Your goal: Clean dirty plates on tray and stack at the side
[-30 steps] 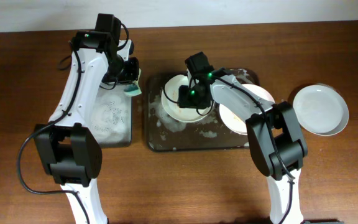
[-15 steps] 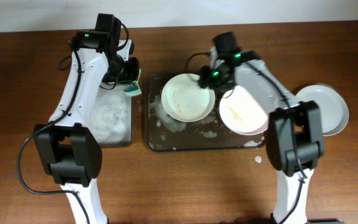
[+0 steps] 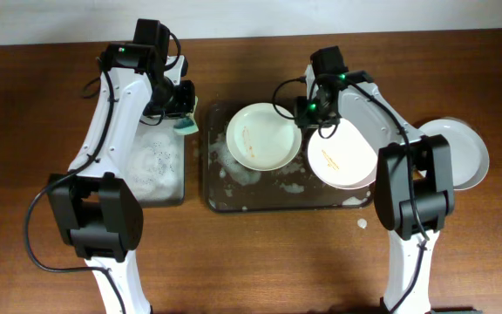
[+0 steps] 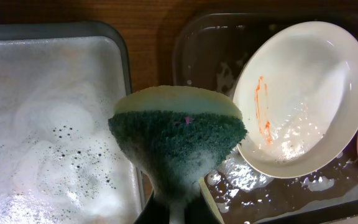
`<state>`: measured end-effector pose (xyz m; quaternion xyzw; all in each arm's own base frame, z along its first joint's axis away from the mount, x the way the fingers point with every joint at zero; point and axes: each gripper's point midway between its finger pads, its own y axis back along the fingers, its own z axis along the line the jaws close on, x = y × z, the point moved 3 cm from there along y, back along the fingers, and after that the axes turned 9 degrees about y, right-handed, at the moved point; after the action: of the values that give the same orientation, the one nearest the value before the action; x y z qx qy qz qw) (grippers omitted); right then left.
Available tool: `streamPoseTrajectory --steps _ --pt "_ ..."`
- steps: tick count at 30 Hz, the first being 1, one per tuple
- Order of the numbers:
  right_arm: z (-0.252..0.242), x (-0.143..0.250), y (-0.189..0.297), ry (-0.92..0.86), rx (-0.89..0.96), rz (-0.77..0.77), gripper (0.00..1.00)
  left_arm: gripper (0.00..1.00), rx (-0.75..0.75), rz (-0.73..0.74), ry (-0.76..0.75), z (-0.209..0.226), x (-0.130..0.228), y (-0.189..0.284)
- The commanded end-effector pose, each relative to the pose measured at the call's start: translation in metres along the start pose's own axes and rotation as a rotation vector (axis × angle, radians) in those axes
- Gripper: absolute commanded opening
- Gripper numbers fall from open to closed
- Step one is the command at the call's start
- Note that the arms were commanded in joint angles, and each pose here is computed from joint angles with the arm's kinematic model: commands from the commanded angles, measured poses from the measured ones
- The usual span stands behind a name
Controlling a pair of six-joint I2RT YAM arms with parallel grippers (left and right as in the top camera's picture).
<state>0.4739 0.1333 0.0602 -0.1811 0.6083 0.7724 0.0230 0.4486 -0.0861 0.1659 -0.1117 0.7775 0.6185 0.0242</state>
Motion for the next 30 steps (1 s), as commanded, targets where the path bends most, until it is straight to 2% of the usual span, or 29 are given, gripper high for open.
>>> streamPoseTrajectory --steps 1,6,15,21,24,30 --pt "0.014 0.009 -0.011 0.044 -0.011 0.03 0.36 0.01 0.011 -0.046 -0.017 -0.006 -0.004 0.016" --pt "0.026 0.023 -0.021 0.034 -0.013 0.069 0.33 0.01 0.011 -0.047 -0.017 -0.006 -0.004 0.016" --pt "0.036 0.034 -0.026 -0.059 -0.05 0.104 0.16 0.01 0.01 -0.047 -0.017 -0.006 -0.005 0.016" --pt "0.059 0.053 -0.036 -0.078 -0.122 0.159 0.13 0.01 0.015 -0.044 -0.017 -0.006 -0.004 0.016" --pt "0.066 0.056 -0.038 -0.081 -0.178 0.165 0.04 0.01 0.07 -0.031 -0.02 -0.014 -0.002 0.012" --pt "0.068 0.058 -0.039 -0.084 -0.207 0.166 0.04 0.01 0.167 0.017 -0.022 -0.025 0.002 -0.01"
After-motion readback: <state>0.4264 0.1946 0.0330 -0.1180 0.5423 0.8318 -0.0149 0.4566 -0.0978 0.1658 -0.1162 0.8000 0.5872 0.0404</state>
